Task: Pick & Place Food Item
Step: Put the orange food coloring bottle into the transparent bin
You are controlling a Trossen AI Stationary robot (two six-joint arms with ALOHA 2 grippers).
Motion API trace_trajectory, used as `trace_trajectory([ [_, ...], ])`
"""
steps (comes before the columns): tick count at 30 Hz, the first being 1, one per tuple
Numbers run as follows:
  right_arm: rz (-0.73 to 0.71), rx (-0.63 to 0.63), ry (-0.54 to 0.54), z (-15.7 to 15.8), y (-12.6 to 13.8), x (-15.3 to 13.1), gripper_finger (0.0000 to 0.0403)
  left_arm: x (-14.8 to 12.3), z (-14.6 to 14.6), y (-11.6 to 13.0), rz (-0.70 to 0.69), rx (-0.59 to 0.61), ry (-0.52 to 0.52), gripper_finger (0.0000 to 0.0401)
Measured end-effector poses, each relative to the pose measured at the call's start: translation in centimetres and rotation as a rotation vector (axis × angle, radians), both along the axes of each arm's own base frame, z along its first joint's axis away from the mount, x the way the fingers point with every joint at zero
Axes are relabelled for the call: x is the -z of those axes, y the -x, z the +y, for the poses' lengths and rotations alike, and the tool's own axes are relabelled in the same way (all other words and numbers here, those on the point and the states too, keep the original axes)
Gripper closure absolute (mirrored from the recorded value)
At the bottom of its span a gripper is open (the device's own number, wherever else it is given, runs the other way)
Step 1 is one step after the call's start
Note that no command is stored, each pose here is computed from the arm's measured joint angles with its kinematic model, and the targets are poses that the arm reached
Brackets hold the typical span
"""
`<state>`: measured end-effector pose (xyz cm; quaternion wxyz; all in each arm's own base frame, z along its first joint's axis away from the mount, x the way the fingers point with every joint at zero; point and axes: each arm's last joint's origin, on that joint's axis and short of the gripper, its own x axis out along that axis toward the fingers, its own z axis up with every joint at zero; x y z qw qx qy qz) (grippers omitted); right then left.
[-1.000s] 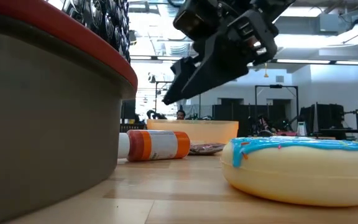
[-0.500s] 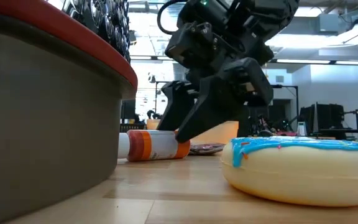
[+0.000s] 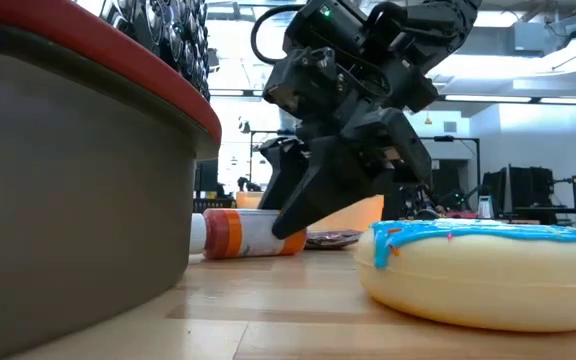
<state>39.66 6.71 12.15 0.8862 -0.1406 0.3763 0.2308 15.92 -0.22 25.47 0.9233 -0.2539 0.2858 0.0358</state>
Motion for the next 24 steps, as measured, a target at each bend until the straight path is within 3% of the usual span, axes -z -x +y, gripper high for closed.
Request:
trace_trajectory([
  [4, -0.003, 0.003, 0.0, -0.1, 0.0, -0.1, 0.0297, 0.0, 0.0, 0.0, 0.0, 0.0, 0.0, 0.028],
  [7, -0.002, 0.026, -0.011, -0.5, -0.1, -0.4, 0.0319, 0.0, 0.0, 0.0, 0.0, 0.0, 0.0, 0.028],
  [16, 0.027, 0.116, -0.03, -3.0, -1.5, -6.0, 0.0292, -0.1, 0.2, -0.1, -0.011, -0.039, -0.065, 0.028],
  [20, 0.028, 0.177, -0.016, -5.2, -0.7, -9.2, 0.0289, -0.2, 0.4, -0.1, -0.021, -0.085, -0.131, 0.028],
  [24, 0.035, 0.266, 0.025, -7.7, 0.8, -11.5, 0.0288, -1.1, 0.6, -0.6, -0.128, -0.162, -0.164, 0.028],
])
